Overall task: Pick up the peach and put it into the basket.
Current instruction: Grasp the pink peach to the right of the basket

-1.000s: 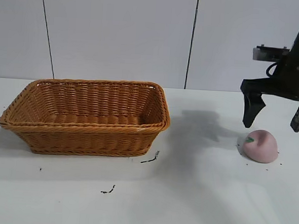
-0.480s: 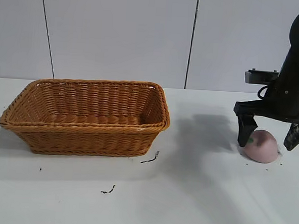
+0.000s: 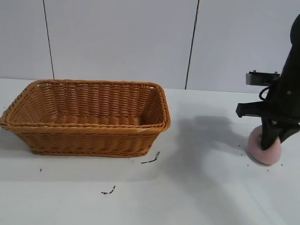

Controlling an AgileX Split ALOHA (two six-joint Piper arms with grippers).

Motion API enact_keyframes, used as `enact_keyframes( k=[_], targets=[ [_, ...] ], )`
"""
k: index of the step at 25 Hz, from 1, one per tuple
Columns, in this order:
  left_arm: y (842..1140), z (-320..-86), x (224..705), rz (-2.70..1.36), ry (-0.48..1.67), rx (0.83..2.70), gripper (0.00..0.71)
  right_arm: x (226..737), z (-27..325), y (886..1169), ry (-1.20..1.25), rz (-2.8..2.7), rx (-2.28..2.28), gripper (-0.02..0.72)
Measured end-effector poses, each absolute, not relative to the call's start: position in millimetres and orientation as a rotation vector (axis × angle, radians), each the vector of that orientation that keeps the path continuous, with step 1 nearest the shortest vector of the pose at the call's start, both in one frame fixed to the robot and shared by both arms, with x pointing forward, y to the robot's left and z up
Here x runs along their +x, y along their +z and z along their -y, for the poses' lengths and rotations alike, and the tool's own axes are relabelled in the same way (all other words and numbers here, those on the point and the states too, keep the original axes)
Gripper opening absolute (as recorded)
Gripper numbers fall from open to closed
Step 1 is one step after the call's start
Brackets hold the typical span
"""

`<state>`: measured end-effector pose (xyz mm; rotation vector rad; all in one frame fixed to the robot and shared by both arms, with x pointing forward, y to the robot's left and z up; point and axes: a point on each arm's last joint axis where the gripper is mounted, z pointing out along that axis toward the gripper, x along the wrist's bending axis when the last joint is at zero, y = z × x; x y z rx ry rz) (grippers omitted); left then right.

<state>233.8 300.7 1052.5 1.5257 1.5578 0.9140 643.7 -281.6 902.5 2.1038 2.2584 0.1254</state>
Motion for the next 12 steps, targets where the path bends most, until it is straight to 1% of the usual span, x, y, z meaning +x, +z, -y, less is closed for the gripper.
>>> enact_keyframes(
  k=[3, 6, 9, 12],
  targets=[
    [1052, -301, 234, -1.558, 0.914, 1.526, 0.693, 645, 281, 923, 0.132, -2.273, 2.082, -0.019],
    [1052, -301, 234, -1.558, 0.914, 1.526, 0.693, 649, 281, 965, 0.179, -2.256, 2.048, -0.019],
    [1052, -301, 234, -1.558, 0.914, 1.526, 0.693, 649, 281, 1015, 0.257, -2.219, 2.002, -0.019],
    [1052, -301, 234, -1.558, 0.914, 1.526, 0.693, 652, 281, 1052, 0.315, -2.188, 1.965, -0.019]
  ],
)
